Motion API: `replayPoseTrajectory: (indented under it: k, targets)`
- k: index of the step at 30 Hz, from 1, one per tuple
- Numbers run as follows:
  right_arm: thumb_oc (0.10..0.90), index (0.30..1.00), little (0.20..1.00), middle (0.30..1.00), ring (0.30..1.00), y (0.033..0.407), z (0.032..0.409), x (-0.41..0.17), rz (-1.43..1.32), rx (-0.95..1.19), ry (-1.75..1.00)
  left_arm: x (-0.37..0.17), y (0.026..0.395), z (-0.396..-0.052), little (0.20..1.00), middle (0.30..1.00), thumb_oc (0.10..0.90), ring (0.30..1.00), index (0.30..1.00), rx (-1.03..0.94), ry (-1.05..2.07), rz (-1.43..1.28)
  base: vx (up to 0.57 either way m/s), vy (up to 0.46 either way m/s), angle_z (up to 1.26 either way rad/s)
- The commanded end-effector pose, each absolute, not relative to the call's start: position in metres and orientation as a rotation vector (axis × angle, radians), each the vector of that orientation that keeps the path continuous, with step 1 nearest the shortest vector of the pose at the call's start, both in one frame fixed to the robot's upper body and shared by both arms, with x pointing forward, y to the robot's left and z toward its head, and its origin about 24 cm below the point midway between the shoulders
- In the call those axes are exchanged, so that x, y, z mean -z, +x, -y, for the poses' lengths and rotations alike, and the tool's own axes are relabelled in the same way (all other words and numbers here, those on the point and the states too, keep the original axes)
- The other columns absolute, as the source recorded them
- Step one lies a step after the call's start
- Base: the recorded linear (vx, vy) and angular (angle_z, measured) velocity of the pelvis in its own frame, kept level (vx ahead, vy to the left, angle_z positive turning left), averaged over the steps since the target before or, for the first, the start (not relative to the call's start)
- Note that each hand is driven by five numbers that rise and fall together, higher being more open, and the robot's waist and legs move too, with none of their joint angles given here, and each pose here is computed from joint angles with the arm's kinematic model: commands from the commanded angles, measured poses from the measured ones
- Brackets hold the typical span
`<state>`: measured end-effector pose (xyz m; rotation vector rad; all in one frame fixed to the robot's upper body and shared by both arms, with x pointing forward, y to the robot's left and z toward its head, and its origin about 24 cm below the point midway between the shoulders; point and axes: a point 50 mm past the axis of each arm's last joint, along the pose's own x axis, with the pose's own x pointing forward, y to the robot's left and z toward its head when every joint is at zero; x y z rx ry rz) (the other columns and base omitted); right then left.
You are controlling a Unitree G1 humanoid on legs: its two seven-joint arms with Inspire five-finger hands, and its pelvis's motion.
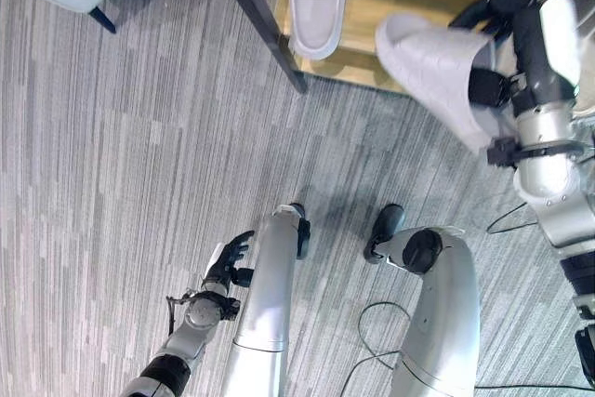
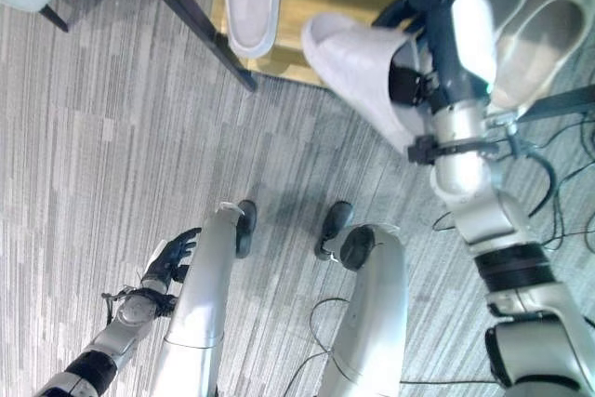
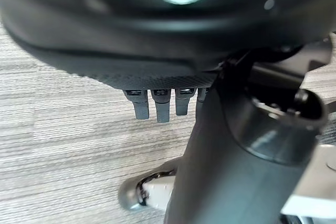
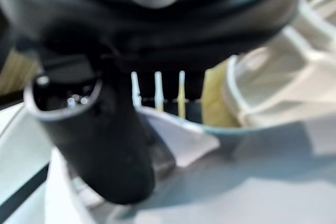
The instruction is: Arrange the slippers neatly on the shoe rack.
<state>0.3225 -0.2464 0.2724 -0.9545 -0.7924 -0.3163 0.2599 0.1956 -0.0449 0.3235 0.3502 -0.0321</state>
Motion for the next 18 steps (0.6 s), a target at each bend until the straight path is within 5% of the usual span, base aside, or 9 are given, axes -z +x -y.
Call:
replayPoseTrajectory:
  k: [1, 18]
  targets:
    - [0.400, 0.300, 0.300, 0.300, 0.300, 0.300, 0.225, -0.314, 1.089, 0.386, -0.927, 0.059, 0.238, -0.209, 0.900, 0.900, 0.800, 0.900, 0.900, -0.029, 0.322, -0.392, 0.05, -0.006, 0.04]
    - [0.400, 0.300, 0.300, 0.300, 0.300, 0.337, 0.217, -0.357, 1.058, 0.671, -1.021, 0.046, 0.248, -0.206, 0.900, 0.900, 0.800, 0.900, 0.900, -0.026, 0.358, -0.327, 0.02, -0.006, 0.05]
